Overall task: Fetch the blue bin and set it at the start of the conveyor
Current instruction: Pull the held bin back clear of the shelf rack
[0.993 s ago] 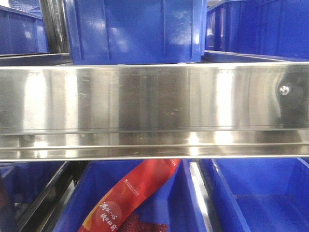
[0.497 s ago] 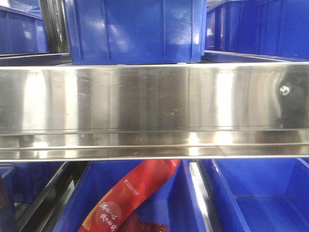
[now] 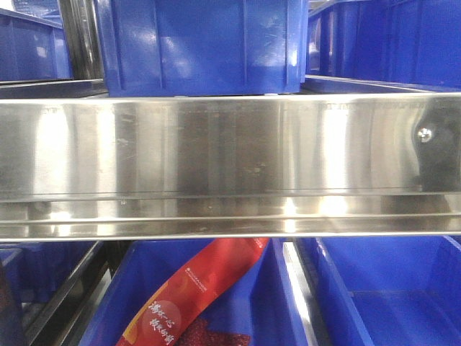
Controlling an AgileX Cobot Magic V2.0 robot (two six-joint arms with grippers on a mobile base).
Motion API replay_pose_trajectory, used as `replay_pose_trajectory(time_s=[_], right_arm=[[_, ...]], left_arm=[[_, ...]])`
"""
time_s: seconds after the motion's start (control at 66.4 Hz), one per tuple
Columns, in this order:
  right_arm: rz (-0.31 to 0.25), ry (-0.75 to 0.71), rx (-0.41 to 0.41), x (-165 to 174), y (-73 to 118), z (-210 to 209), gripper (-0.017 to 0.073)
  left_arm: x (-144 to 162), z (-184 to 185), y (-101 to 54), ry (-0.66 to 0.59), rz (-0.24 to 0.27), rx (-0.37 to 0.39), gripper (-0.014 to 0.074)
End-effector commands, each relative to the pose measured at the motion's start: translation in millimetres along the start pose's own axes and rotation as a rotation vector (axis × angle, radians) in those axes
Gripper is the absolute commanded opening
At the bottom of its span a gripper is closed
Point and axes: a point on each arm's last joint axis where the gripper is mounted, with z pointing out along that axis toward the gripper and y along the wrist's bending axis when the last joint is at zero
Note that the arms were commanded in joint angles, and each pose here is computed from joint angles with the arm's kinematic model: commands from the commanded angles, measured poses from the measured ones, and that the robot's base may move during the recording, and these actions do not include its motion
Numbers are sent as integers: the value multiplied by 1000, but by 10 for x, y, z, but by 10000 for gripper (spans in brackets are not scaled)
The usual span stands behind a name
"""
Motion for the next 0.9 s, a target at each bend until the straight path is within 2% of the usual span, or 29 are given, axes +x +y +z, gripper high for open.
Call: replay_pose_trajectory(time_s=[0.0, 0.437, 0.888], right_arm=[[-4, -86, -71, -82, 65, -58, -162], [-4, -148, -126, -138, 114, -70, -162], [-5, -269, -233, -242, 208, -109, -162]], left_arm=[[-51, -65, -45, -52, 9, 53, -111], [-51, -65, -45, -52, 9, 53, -111], [-51, -65, -45, -52, 9, 53, -111]])
